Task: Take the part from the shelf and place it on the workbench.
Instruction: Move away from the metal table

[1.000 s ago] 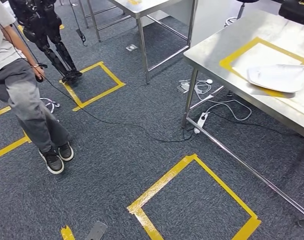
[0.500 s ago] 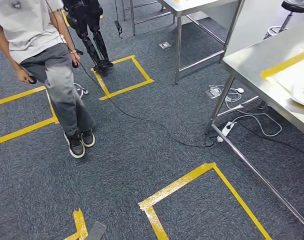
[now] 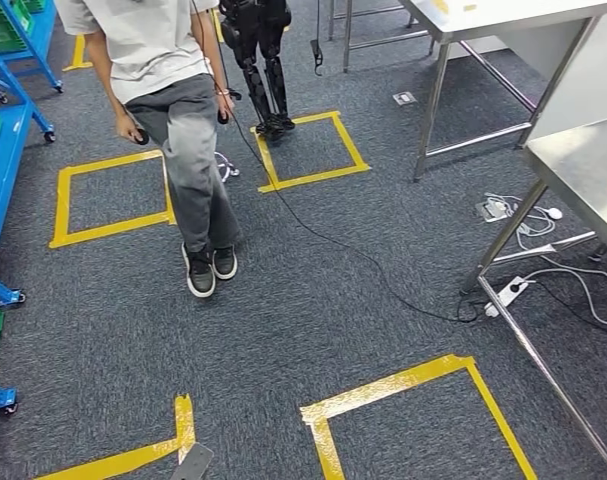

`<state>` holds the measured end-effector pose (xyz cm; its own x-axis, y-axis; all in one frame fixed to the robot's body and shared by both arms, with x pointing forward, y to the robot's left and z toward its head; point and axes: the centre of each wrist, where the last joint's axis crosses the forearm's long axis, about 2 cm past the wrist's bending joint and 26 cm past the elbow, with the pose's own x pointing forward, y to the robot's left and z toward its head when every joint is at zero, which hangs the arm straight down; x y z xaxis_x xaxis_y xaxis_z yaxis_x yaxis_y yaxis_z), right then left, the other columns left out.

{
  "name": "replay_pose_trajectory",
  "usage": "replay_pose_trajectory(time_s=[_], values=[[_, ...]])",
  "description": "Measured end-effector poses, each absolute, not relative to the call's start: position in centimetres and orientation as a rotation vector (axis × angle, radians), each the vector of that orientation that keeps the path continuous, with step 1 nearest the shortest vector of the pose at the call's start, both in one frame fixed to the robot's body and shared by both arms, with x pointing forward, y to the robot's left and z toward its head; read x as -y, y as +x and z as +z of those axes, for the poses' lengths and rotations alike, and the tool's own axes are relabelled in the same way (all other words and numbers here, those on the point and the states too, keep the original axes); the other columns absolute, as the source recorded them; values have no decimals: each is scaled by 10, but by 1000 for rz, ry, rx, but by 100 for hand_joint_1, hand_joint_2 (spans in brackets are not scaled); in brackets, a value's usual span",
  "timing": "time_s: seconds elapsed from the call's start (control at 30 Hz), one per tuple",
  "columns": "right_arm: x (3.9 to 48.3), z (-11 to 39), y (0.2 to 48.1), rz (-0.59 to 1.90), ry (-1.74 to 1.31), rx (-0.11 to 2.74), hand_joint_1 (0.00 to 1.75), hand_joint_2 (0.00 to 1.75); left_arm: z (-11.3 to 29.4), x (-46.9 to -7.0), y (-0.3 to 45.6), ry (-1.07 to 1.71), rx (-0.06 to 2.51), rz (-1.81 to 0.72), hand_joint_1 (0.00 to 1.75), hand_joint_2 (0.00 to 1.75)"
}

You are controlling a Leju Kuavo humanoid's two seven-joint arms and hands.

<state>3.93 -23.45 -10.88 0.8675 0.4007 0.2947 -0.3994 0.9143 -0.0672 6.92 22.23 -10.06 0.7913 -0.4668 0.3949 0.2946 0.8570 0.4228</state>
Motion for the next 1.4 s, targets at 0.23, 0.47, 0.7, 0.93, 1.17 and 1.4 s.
replay_pose_trajectory(time_s=[0.23,0.47,0.7,0.93,1.17,1.4], values=[[235,-109,37,435,11,308,0,0,-100,-222,71,354,515,-419,0,0],[236,-109,41,421,-4,352,0,0,-100,-223,72,356,516,-416,0,0],[236,-108,45,428,-8,357,0,0,-100,-222,72,359,513,-407,0,0],[236,-109,43,436,-9,344,0,0,-100,-222,72,359,513,-405,0,0],[236,-108,45,491,-58,316,0,0,-100,-222,72,362,500,-403,0,0],[234,-108,48,537,-59,316,0,0,-100,-222,73,364,497,-403,0,0]])
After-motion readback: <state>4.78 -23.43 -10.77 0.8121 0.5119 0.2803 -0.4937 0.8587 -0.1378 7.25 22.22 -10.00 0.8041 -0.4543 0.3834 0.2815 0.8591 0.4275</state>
